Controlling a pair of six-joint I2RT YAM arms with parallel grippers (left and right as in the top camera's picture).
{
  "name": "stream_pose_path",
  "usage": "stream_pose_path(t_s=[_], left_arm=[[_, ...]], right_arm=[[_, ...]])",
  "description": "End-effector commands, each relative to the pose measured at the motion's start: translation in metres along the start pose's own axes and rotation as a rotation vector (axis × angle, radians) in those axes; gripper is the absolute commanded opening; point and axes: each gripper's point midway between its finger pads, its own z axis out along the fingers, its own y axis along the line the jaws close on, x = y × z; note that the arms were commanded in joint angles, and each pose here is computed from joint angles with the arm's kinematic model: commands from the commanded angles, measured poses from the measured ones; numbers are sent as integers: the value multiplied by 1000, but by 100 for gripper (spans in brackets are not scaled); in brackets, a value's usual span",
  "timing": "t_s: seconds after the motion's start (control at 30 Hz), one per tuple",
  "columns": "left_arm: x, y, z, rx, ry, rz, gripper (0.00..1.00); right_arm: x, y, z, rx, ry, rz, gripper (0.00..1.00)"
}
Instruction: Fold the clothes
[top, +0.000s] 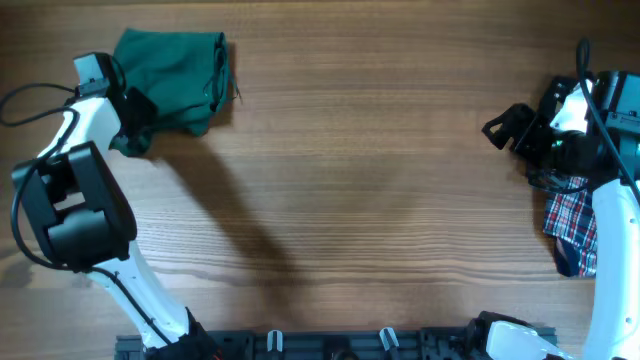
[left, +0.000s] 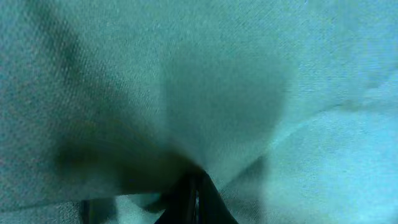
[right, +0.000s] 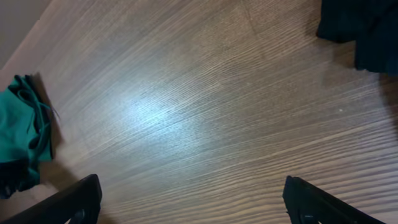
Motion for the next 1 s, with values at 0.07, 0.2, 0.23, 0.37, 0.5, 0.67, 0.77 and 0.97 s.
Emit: stream_pose_path(t_s=[0.07, 0.2, 0.23, 0.37, 0.5, 0.67, 0.77, 0.97], left_arm=[[-65, -43, -97, 161, -264, 15, 4], [-89, -59, -119, 233, -375, 23, 4], [-93, -63, -116, 245, -392, 26, 4], [-97, -79, -85, 280, -421, 46, 7], [-86, -78, -43, 265, -381, 54, 6], [-93, -79, -9, 279, -434, 52, 4], [-99, -78, 0, 280, -471, 48, 4], [-81, -68, 27, 245, -405, 47, 4]], right_arm=[[-3, 8, -8, -31, -20, -3, 95], [-6, 9, -8, -35, -34, -1, 95], [-7, 9, -8, -37, -37, -2, 95], [-7, 9, -8, -37, -36, 15, 94], [-5, 9, -8, -35, -29, 18, 94], [-4, 8, -8, -32, -21, 21, 95], [-1, 7, -8, -28, -10, 25, 94], [0, 7, -8, -27, -8, 49, 95]])
